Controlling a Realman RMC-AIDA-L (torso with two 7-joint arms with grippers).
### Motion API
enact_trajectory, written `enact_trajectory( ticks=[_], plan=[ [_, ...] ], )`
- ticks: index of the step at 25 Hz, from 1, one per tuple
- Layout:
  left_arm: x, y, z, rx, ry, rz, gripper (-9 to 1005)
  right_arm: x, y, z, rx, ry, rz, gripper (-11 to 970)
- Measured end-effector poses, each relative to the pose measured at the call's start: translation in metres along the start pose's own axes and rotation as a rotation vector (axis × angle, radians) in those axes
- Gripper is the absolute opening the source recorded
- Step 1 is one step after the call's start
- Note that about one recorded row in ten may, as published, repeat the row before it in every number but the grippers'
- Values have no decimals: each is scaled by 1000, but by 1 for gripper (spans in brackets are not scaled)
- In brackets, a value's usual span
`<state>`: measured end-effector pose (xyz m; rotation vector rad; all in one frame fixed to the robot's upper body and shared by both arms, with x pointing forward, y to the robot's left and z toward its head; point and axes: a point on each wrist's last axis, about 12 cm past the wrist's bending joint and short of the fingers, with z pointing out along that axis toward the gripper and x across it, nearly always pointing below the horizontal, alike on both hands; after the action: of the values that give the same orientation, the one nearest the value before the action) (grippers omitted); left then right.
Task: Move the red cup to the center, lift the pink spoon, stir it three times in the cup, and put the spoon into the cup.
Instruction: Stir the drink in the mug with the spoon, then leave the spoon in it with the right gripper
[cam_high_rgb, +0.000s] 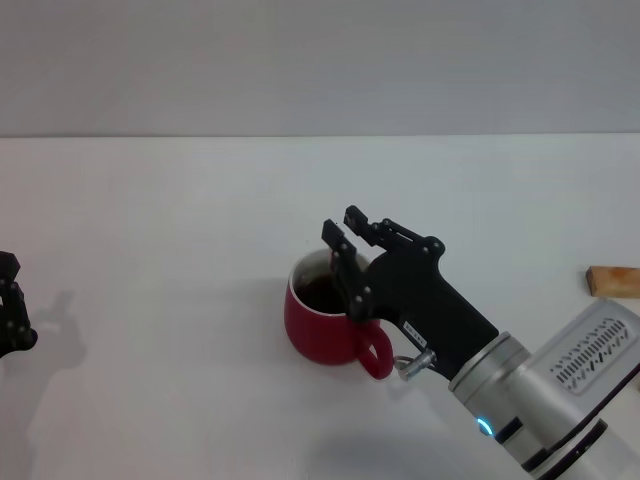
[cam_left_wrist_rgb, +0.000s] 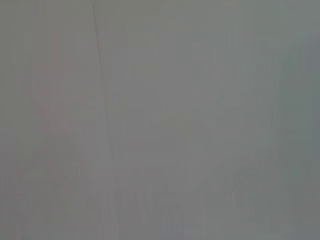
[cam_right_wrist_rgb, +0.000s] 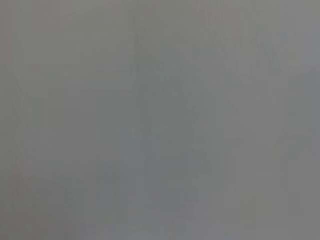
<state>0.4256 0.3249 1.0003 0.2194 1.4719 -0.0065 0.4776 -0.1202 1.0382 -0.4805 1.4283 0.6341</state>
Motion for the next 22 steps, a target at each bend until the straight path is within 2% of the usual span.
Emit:
enact_trajectory(
  ticks=[3, 8, 14, 17, 18, 19, 21, 22],
  plan=[
    [0, 0, 0, 0, -1, -1, -2, 0, 1, 0, -18, -1, 1, 118],
    [0, 0, 0, 0, -2, -1, -2, -1, 1, 0, -19, -14, 4, 332],
    [0, 0, 0, 0, -3, -1, -2, -6, 0, -9, 10, -80, 8, 506],
    [0, 0, 0, 0, -1, 0, -2, -8, -5, -15, 50, -110, 12, 543],
    [0, 0, -1, -1, -1, 0, -2, -10, -13, -24, 111, -142, 16, 547],
    [0, 0, -1, -2, 0, 0, -2, -10, -13, -24, 111, -142, 16, 551],
    [0, 1, -3, -6, 2, 0, -2, -12, -25, -37, 205, -185, 13, 571],
    [0, 1, -3, -6, 2, 0, -2, -12, -25, -37, 205, -185, 13, 587]
  ],
)
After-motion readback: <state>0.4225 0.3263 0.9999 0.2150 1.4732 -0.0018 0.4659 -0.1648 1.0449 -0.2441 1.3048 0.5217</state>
